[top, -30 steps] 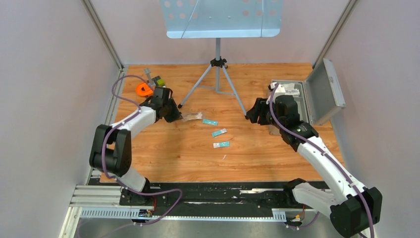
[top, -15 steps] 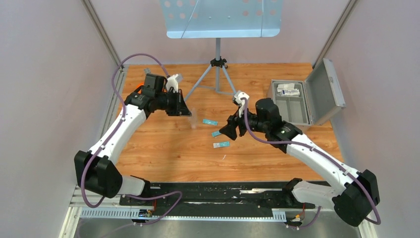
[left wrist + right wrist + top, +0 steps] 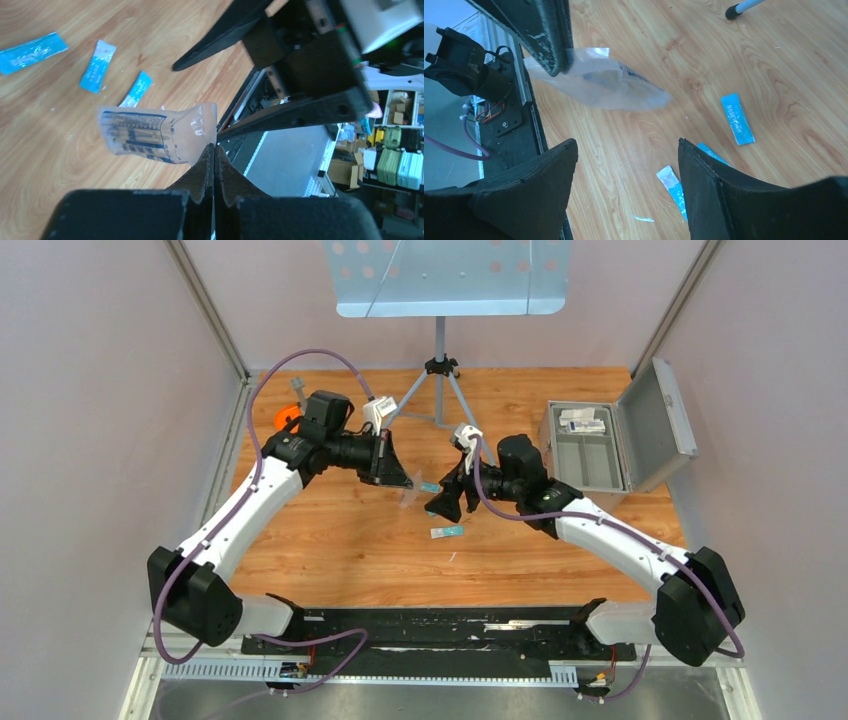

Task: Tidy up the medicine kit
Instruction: Pick up the medical item at the center of the board.

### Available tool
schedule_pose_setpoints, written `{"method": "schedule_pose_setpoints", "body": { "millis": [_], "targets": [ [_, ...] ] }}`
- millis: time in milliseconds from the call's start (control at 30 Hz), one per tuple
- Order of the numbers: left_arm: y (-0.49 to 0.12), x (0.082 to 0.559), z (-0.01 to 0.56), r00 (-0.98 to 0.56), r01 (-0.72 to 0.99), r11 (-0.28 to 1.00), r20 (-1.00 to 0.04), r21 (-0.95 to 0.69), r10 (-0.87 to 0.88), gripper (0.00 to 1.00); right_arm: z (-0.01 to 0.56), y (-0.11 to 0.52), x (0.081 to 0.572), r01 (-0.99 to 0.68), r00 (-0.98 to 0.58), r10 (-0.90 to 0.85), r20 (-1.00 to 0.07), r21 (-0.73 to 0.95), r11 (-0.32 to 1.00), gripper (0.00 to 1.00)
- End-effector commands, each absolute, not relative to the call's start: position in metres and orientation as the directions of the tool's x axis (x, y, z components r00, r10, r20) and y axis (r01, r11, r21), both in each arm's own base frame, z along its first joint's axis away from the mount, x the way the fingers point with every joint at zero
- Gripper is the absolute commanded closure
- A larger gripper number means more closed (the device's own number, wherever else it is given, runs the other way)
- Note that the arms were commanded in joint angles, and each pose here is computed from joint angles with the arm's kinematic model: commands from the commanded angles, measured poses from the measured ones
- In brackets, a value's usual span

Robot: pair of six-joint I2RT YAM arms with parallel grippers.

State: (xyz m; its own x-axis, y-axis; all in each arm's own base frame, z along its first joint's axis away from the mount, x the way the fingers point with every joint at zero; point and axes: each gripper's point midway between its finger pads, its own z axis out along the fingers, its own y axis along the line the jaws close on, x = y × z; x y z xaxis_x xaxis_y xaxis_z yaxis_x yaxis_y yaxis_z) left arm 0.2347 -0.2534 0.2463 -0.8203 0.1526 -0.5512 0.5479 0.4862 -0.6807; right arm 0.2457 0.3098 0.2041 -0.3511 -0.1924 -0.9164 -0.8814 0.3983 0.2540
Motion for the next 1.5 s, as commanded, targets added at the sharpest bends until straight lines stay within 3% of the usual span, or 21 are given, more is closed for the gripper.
{"method": "schedule_pose_setpoints", "body": {
  "millis": [0, 233, 500, 600, 700, 767, 967, 1167, 1400, 1467],
  "targets": [
    [-0.267, 0.226, 0.296, -0.736, 0.662, 0.355, -0.664, -0.661, 0.136, 1.0, 0.215, 0.325, 0.242, -0.914, -0.325, -0.161, -0.932, 0.266, 0.308, 0.28],
    [-0.269, 0.219, 0.305, -0.717, 0.686, 0.322, -0.682, -0.653, 0.145, 1.0, 0.218, 0.33, 0.242, -0.925, -0.306, -0.146, -0.941, 0.258, 0.279, 0.3],
    [-0.271, 0.219, 0.302, -0.728, 0.676, 0.316, -0.671, -0.666, 0.144, 1.0, 0.226, 0.332, 0.236, -0.918, -0.342, -0.124, -0.932, 0.303, 0.256, 0.57],
    [-0.271, 0.22, 0.301, -0.731, 0.672, 0.318, -0.667, -0.669, 0.143, 1.0, 0.229, 0.332, 0.236, -0.916, -0.347, -0.116, -0.931, 0.309, 0.257, 0.55],
    [-0.271, 0.22, 0.297, -0.736, 0.667, 0.323, -0.662, -0.671, 0.145, 1.0, 0.232, 0.331, 0.239, -0.911, -0.345, -0.105, -0.933, 0.305, 0.279, 0.45],
    [-0.271, 0.221, 0.296, -0.739, 0.664, 0.327, -0.658, -0.673, 0.146, 1.0, 0.235, 0.329, 0.242, -0.908, -0.335, -0.095, -0.937, 0.294, 0.3, 0.45],
    [-0.272, 0.222, 0.294, -0.744, 0.658, 0.327, -0.652, -0.678, 0.147, 1.0, 0.24, 0.33, 0.245, -0.908, -0.324, -0.079, -0.943, 0.286, 0.306, 0.69],
    [-0.272, 0.222, 0.292, -0.749, 0.653, 0.329, -0.645, -0.682, 0.149, 1.0, 0.241, 0.331, 0.246, -0.901, -0.34, -0.067, -0.938, 0.304, 0.308, 0.87],
    [-0.273, 0.225, 0.289, -0.753, 0.648, 0.333, -0.64, -0.685, 0.151, 1.0, 0.237, 0.33, 0.247, -0.887, -0.364, -0.068, -0.929, 0.323, 0.33, 1.0],
    [-0.273, 0.228, 0.287, -0.756, 0.642, 0.352, -0.637, -0.681, 0.149, 0.84, 0.234, 0.325, 0.254, -0.863, -0.381, -0.062, -0.923, 0.33, 0.383, 1.0]
  ]
}}
